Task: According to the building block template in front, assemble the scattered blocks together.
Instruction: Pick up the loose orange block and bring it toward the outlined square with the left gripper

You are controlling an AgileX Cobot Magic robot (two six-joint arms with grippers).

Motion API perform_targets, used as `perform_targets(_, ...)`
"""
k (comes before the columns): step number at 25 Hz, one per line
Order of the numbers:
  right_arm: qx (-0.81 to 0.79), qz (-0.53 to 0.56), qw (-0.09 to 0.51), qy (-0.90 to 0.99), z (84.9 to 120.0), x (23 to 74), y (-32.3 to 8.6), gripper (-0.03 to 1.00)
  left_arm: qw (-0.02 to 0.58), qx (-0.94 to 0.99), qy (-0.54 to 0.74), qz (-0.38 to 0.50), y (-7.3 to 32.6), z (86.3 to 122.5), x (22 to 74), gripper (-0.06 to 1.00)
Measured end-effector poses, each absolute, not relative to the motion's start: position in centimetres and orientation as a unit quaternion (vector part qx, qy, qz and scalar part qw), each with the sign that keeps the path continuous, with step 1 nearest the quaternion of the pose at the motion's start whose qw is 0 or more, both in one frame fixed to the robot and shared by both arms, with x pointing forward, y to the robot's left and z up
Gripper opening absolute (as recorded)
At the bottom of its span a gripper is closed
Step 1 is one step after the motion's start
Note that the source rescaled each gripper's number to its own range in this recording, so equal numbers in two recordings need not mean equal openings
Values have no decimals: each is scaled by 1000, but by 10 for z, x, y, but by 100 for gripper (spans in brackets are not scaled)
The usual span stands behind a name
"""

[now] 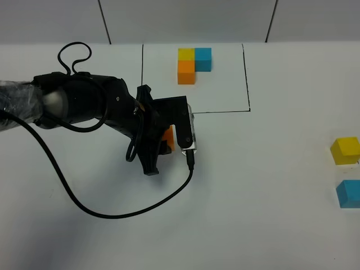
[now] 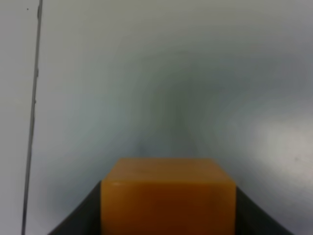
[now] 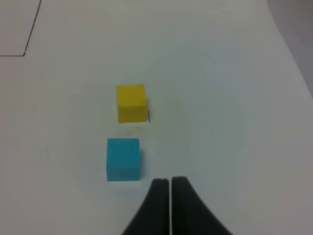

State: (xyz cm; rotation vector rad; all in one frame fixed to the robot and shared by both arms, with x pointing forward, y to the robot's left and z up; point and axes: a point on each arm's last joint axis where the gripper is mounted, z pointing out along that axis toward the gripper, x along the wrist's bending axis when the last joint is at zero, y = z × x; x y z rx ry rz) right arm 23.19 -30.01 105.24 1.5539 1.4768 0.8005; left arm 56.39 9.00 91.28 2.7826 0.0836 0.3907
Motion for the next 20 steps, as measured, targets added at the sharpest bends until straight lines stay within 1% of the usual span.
perform_targets(9,618,318,414,588,1052,232,-300,1,161,979,36,122,89,901,564,56)
perform_targets(16,618,318,414,588,1052,232,-300,1,149,983,39,103,89,883,564,56)
perform_targets(20,618,318,414,588,1052,232,-300,1,150,982,40,104,88,882,565,56)
